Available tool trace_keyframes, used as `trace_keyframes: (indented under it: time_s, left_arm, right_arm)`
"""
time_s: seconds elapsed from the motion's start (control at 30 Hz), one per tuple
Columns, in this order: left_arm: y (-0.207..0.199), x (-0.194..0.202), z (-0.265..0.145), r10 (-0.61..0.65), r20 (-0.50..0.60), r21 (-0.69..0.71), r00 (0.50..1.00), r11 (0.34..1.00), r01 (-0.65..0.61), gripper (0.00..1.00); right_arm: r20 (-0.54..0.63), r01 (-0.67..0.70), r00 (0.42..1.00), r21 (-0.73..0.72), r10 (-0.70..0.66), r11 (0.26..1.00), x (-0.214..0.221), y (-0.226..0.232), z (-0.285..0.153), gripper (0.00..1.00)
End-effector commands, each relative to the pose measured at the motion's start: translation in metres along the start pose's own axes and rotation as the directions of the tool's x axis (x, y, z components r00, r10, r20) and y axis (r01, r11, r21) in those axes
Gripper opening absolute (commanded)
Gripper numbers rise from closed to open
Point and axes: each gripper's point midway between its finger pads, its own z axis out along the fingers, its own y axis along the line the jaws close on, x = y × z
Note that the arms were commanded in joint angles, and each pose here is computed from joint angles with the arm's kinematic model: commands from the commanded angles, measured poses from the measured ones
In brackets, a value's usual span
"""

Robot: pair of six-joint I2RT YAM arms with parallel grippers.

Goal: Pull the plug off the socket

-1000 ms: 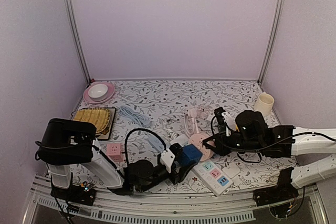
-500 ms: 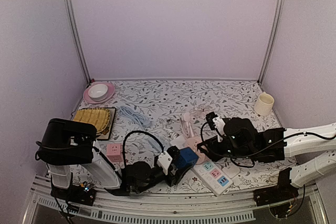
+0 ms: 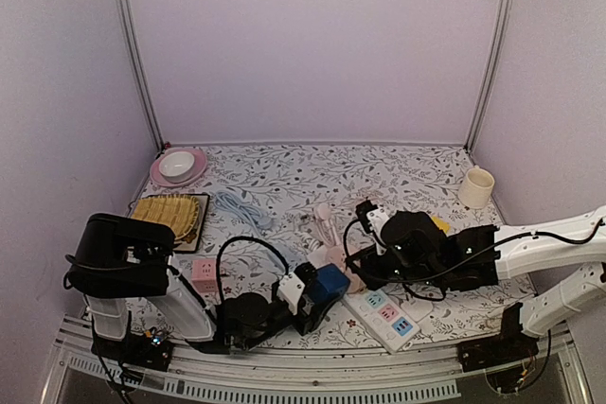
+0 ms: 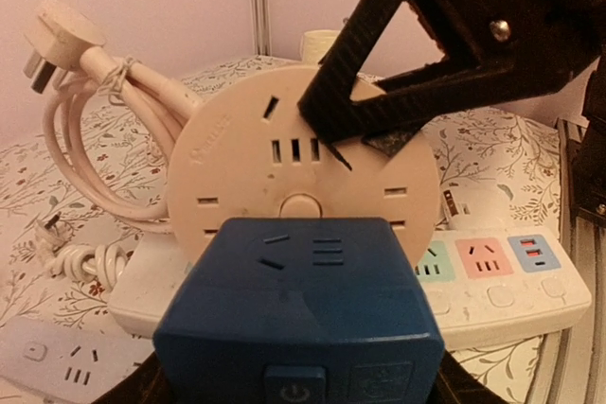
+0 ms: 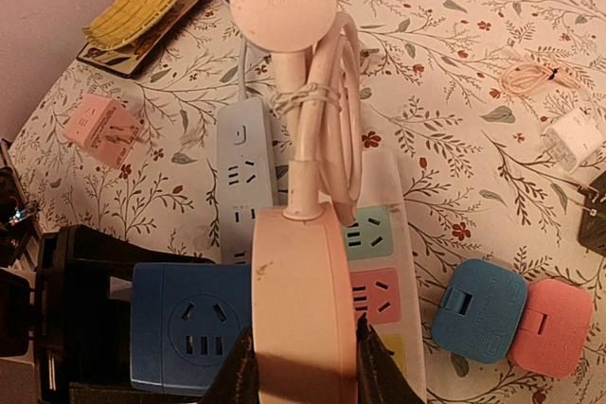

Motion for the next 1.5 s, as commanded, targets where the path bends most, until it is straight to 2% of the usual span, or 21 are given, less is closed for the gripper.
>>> trace_keyframes:
  time_s: [0.0,0.3,0.5,0.77,1.03,1.47]
  left_arm:
    - [0.001,-0.012,-0.006,-0.018,0.043,-0.009,0.999,1.0,0.018,0.18]
    - [0.002,-0.013,-0.008,-0.021,0.049,-0.011,0.999,1.0,0.021,0.18]
    - [0.002,-0.013,-0.007,-0.019,0.049,-0.011,0.999,1.0,0.02,0.18]
    - [0.001,-0.011,-0.005,-0.014,0.037,-0.014,0.999,1.0,0.014,0.18]
    - [0.002,-0.011,-0.005,-0.016,0.036,-0.019,0.999,1.0,0.017,0.2]
    - [0.003,-0.011,-0.007,-0.02,0.04,-0.02,0.999,1.0,0.021,0.21]
  right_arm:
    - [0.053,-0.037,0.998,0.109,0.032,0.993,-0.024,-0.04,-0.001,0.03]
    - [0.038,-0.126,0.992,0.053,0.124,0.991,-0.022,-0.064,0.004,0.03]
    - [0.05,-0.134,0.99,0.019,0.133,0.991,-0.025,-0.06,-0.001,0.03]
    - [0.098,-0.101,0.99,-0.041,0.105,0.994,-0.068,-0.044,0.003,0.03]
    - [0.074,-0.11,0.99,-0.132,0.12,0.985,-0.107,-0.038,0.047,0.03]
    - [-0.081,-0.302,0.953,-0.237,0.291,0.923,-0.121,-0.082,0.145,0.04]
